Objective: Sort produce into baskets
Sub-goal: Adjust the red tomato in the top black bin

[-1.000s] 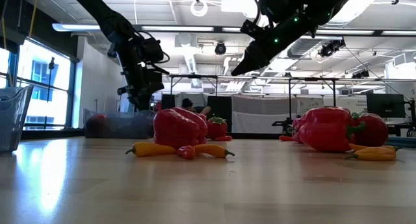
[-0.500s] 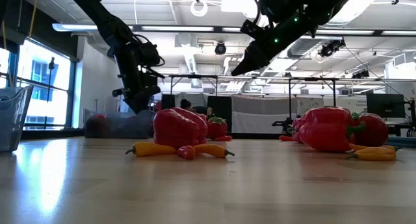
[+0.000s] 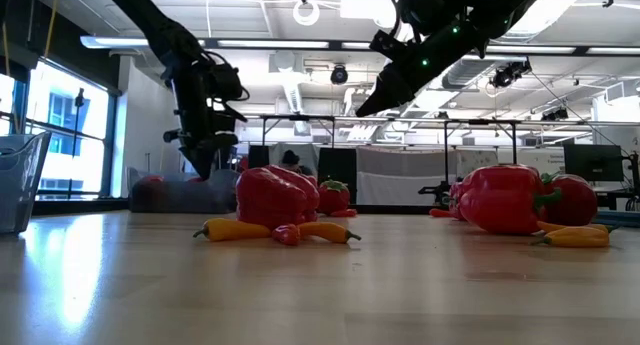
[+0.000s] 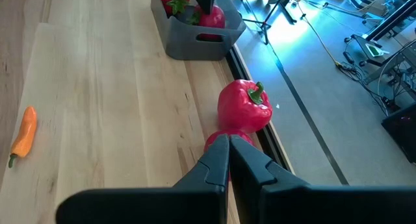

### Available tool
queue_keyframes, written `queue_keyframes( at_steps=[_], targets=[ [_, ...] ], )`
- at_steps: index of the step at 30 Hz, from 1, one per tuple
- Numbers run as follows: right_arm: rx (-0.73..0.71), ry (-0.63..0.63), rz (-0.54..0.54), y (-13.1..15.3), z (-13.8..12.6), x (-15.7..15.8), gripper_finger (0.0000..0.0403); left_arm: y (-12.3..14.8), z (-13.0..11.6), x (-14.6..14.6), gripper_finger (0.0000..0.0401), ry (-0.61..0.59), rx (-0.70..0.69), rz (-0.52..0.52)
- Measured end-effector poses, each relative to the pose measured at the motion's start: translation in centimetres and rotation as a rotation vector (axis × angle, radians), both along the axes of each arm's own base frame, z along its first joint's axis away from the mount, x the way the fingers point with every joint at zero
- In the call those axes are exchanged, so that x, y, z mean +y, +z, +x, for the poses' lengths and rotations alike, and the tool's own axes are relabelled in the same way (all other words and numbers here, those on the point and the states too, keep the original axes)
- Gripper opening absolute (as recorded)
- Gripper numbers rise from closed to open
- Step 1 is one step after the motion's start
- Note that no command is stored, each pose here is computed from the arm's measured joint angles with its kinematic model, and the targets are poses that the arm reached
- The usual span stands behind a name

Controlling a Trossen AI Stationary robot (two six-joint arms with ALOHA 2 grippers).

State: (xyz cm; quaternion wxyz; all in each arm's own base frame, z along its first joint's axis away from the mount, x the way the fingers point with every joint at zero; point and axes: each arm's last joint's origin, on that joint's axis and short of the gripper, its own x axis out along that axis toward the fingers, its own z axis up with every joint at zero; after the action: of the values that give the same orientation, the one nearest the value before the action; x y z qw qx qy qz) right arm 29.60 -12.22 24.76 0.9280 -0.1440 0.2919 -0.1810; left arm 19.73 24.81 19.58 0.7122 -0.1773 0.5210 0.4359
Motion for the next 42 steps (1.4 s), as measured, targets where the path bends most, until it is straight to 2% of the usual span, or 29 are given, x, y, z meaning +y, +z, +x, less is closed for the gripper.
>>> queue_keyframes(
  at_steps=[4, 8, 15, 21, 28, 42],
  targets=[
    [0.0, 0.0, 0.0, 0.0, 0.0, 0.0, 0.0002, 0.5, 0.4, -0.1, 0.0, -0.001, -0.013, -0.01],
    [0.0, 0.0, 0.0, 0.0, 0.0, 0.0, 0.0002, 0.6, 0.8, -0.2, 0.0, -0.059, -0.069, -0.036],
    [0.0, 0.0, 0.0, 0.0, 0.0, 0.0, 0.0002, -0.2, 0.7, 0.5, 0.0, -0.057, -0.066, -0.046],
    [0.0, 0.0, 0.0, 0.0, 0.0, 0.0, 0.0002, -1.6, 0.7, 1.0, 0.0, -0.061, -0.039, -0.082],
    [0.0, 0.0, 0.0, 0.0, 0.0, 0.0, 0.0002, -1.0, 0.4, 0.8, 0.0, -0.033, 0.01, -0.045],
    [0.008, 0.0, 0.003, -0.1, 0.0, 0.0, 0.0002, -1.2, -0.6, 0.6, 0.0, 0.014, 0.138, -0.044]
  ],
)
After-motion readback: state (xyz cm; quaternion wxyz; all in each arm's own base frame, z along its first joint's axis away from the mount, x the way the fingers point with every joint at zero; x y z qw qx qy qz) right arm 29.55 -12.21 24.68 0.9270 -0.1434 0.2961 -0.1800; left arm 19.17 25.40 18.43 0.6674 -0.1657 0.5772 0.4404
